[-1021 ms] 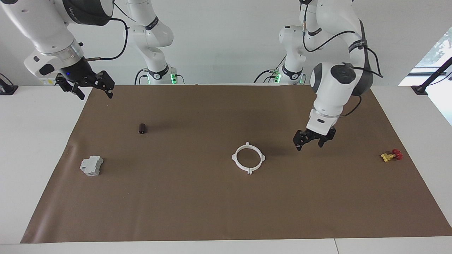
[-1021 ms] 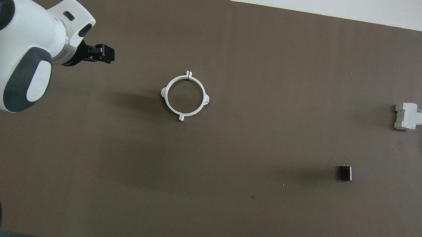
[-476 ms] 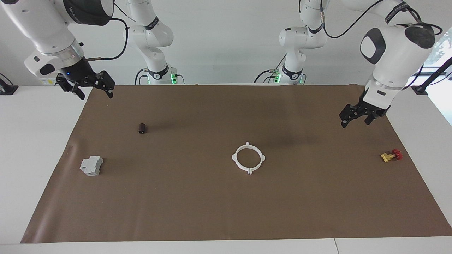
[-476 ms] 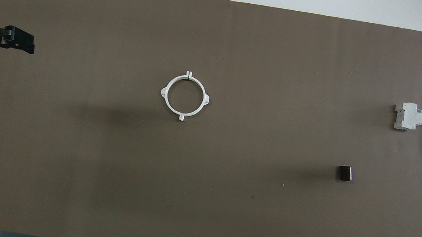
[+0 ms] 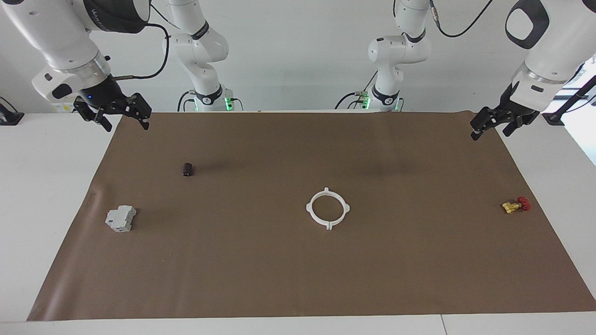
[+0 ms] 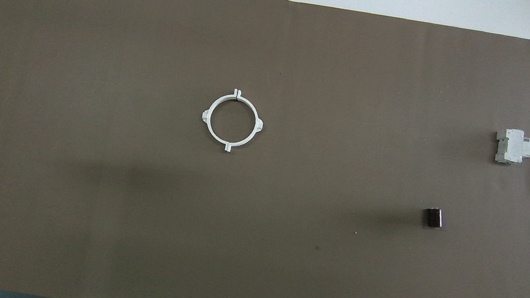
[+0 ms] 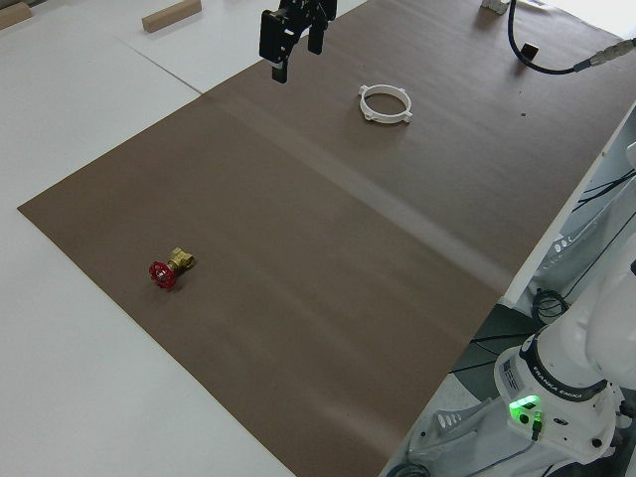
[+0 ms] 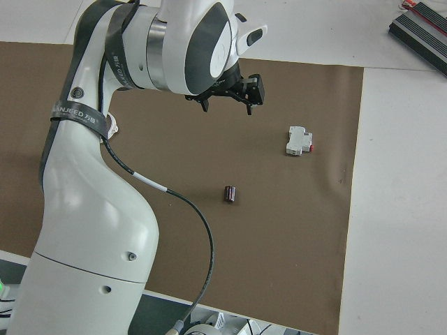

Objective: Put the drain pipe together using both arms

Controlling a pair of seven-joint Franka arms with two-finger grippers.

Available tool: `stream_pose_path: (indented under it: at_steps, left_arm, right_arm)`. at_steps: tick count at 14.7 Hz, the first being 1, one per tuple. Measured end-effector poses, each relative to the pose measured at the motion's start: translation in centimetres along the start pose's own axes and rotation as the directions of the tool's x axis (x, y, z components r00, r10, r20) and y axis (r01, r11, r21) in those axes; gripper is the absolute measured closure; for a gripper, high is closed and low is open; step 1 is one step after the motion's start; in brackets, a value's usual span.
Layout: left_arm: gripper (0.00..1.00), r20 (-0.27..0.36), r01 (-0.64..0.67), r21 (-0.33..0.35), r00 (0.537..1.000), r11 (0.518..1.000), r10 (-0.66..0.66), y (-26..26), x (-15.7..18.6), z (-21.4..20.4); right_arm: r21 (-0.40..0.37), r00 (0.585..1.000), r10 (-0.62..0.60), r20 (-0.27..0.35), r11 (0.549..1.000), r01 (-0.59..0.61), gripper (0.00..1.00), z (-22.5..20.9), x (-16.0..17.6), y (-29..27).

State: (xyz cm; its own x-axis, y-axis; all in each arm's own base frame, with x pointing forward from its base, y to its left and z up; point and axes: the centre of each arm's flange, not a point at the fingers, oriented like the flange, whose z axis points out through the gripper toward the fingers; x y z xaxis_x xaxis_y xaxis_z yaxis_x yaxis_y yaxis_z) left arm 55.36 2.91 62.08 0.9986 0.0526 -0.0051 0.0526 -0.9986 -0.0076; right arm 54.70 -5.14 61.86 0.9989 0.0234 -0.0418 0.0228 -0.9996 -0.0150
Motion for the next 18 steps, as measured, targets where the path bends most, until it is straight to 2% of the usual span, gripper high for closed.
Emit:
stream_pose_path:
  at_steps: [4, 10, 18]
  left_arm:
    - [0.00, 0.009, -0.013, -0.004, 1.000, 1.000, 0.013, -1.8, -1.8, -0.3]
    - [0.00, -0.036, -0.029, -0.002, 0.999, 1.000, 0.029, -1.2, -1.3, -0.3]
    - [0.00, -0.036, -0.031, 0.001, 0.999, 1.000, 0.031, -1.1, 0.1, 0.1]
  right_arm:
    - [0.000, 1.000, -0.001, -0.001, 1.000, 0.001, 0.00, 0.0, 0.0, -0.1]
    - [0.000, 1.000, -0.001, -0.001, 1.000, 0.001, 0.00, 0.0, 0.0, -0.1]
    - [0.000, 1.000, -0.002, -0.001, 1.000, 0.002, 0.00, 0.0, 0.0, -0.1]
